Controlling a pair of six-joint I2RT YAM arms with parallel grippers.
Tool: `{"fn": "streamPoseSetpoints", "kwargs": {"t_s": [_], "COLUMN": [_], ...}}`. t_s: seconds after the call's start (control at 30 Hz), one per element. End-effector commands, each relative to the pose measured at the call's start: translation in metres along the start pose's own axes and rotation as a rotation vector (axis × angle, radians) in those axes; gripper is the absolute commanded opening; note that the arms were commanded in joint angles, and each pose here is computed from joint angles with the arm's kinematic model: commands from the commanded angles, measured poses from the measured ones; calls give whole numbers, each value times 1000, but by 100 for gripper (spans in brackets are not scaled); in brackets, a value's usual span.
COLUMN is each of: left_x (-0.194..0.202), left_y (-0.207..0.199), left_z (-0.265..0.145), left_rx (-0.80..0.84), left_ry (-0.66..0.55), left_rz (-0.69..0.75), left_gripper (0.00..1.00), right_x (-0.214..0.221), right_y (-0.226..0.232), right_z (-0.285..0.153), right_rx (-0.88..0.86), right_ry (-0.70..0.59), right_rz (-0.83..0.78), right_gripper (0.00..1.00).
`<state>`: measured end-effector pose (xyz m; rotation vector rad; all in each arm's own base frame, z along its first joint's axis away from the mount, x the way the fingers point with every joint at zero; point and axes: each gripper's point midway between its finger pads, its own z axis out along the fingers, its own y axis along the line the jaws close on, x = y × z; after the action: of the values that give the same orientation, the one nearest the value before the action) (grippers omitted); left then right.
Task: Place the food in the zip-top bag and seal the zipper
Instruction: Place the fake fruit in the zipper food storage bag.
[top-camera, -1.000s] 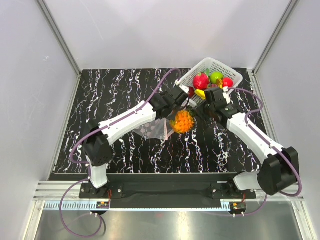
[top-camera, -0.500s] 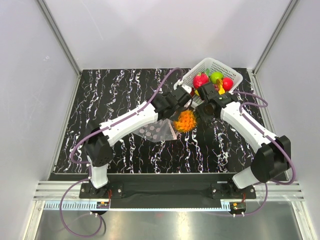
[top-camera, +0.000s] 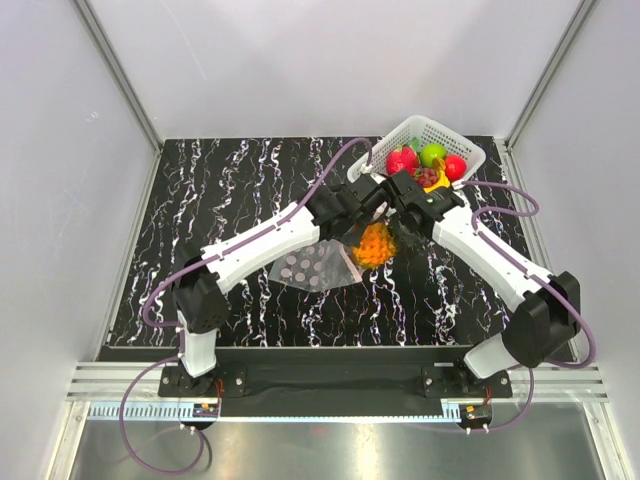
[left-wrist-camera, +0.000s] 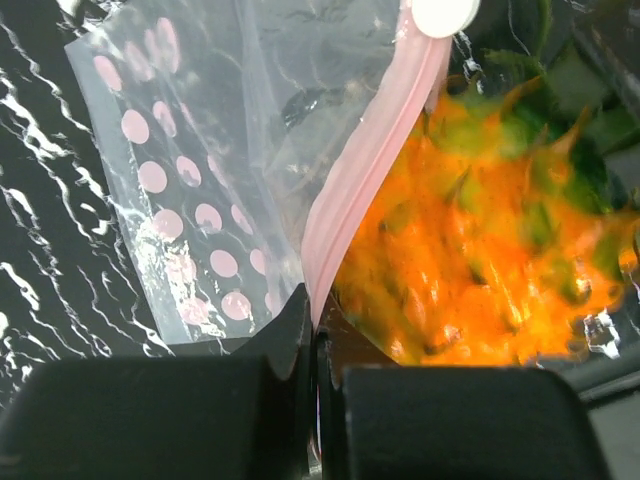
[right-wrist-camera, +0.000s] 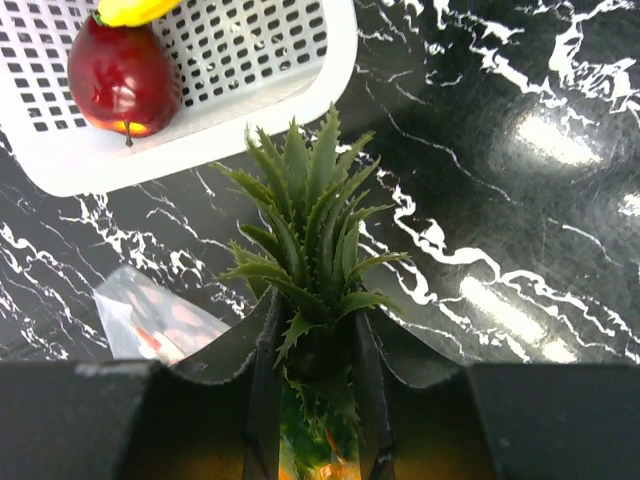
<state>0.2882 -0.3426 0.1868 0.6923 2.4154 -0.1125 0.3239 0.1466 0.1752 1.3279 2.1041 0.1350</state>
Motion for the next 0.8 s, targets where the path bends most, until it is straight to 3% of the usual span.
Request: {"fn": "streamPoseSetpoints", "kwargs": {"t_s": [0.0,0.17,0.43,0.77], "left_x": [-38,-36,-39,-35], "left_y": [-43,-46,-42,-53], "left_z": [-30,-30,-17,3], "left_rx": [206,226,217,254], "left_ry": [-122,-119,-132,-89], "left_rz": [-40,-26,-47,-34], "left_gripper": [0,0,0,0], "right_x": [-5,10,17,36], "right_y": [15,30,36,14], "right_z": [-8,-11,-27,-27], "right_rx": [-104,-264,-363,-504], "right_ry": [-77,-48,-41,6], "right_rz": [58,-29,-56,-89], "right_gripper": [0,0,0,0]}}
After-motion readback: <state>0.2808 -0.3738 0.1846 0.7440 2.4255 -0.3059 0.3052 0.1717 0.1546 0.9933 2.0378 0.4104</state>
